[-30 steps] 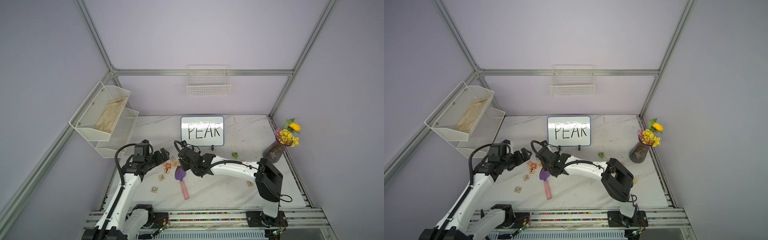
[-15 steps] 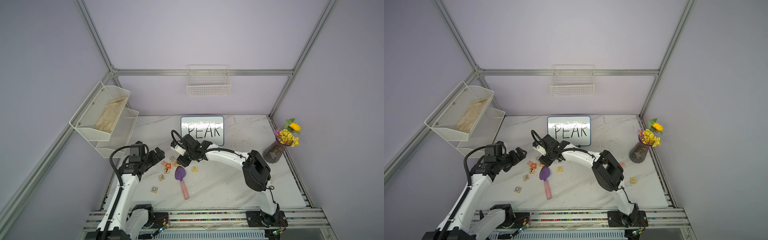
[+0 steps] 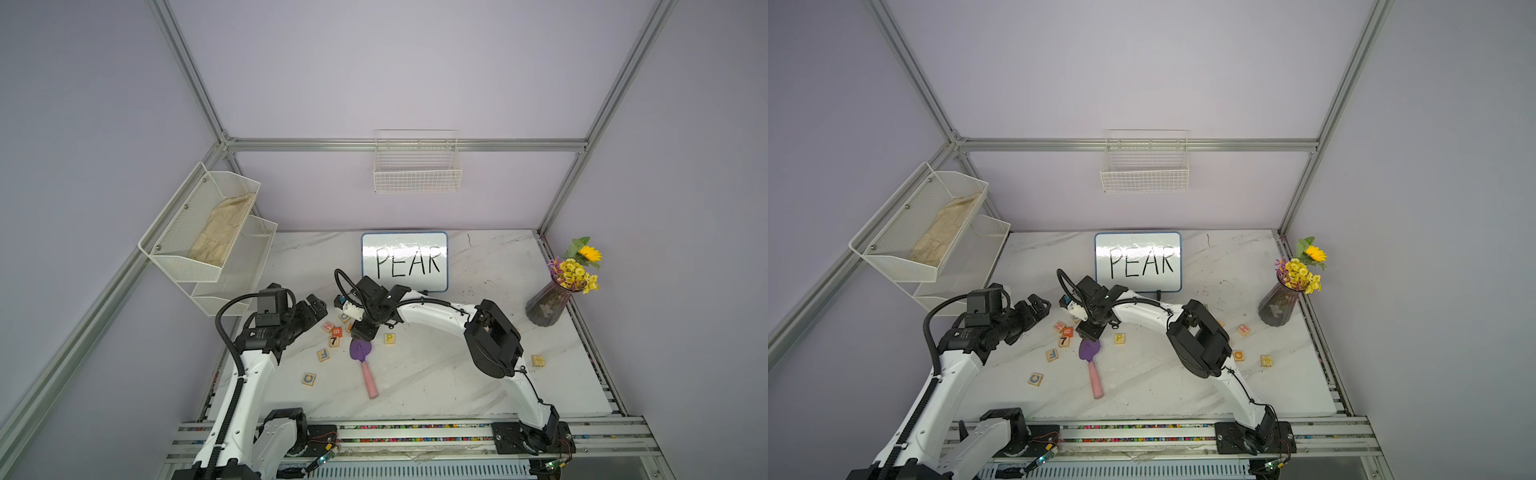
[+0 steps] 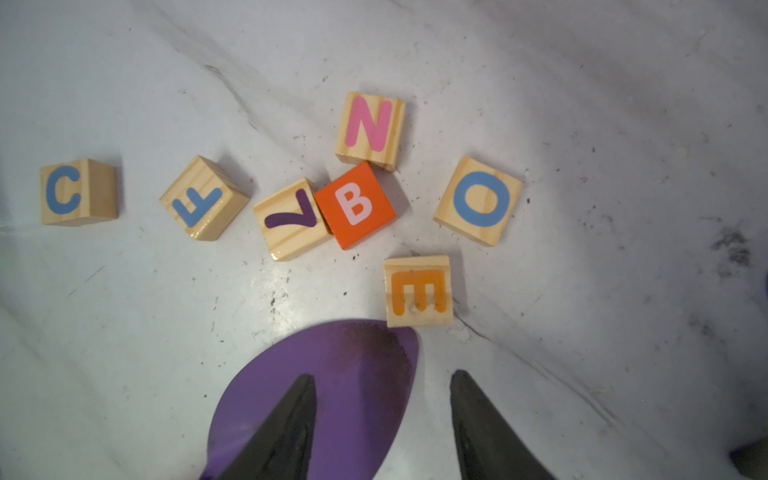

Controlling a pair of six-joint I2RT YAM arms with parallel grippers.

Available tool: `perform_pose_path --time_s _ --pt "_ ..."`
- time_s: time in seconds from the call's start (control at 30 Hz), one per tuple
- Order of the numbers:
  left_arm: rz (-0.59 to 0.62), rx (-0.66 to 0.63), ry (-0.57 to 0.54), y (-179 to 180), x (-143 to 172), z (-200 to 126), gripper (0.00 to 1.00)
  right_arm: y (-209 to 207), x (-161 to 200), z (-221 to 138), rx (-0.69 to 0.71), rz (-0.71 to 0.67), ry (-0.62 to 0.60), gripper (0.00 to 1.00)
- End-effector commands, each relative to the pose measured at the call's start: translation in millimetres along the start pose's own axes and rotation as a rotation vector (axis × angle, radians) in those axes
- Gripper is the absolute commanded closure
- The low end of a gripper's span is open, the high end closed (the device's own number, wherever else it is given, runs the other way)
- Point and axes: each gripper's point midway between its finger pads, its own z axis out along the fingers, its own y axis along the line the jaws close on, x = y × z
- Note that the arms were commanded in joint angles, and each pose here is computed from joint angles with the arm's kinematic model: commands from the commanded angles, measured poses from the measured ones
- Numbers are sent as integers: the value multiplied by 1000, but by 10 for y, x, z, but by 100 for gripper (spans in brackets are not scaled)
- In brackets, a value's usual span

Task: Spell the uppercase word “pear” with letter blocks
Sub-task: Pick up the letter block from the center of the board.

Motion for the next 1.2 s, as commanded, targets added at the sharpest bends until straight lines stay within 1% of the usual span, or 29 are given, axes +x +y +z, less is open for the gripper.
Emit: perform_pose_path --time_s 0.0,0.23,0.6,0.77,1.0,1.17 --pt "-10 -3 -8 30 -7 3 0 -20 -69 77 13 -12 -17 45" --pt "-6 -9 -23 68 -13 -27 0 -92 -147 173 44 -19 -41 46" --pt "-10 -13 -18 99 -5 -10 0 -103 -124 366 68 -38 -28 48" --pt "-11 -12 -18 107 0 -3 0 -120 -97 404 90 -46 -14 53" --pt "-12 -8 -16 113 -2 1 0 -145 -81 420 116 -41 -10 64" --pt "-14 1 -17 112 5 -11 0 -162 -85 423 137 -37 -11 67"
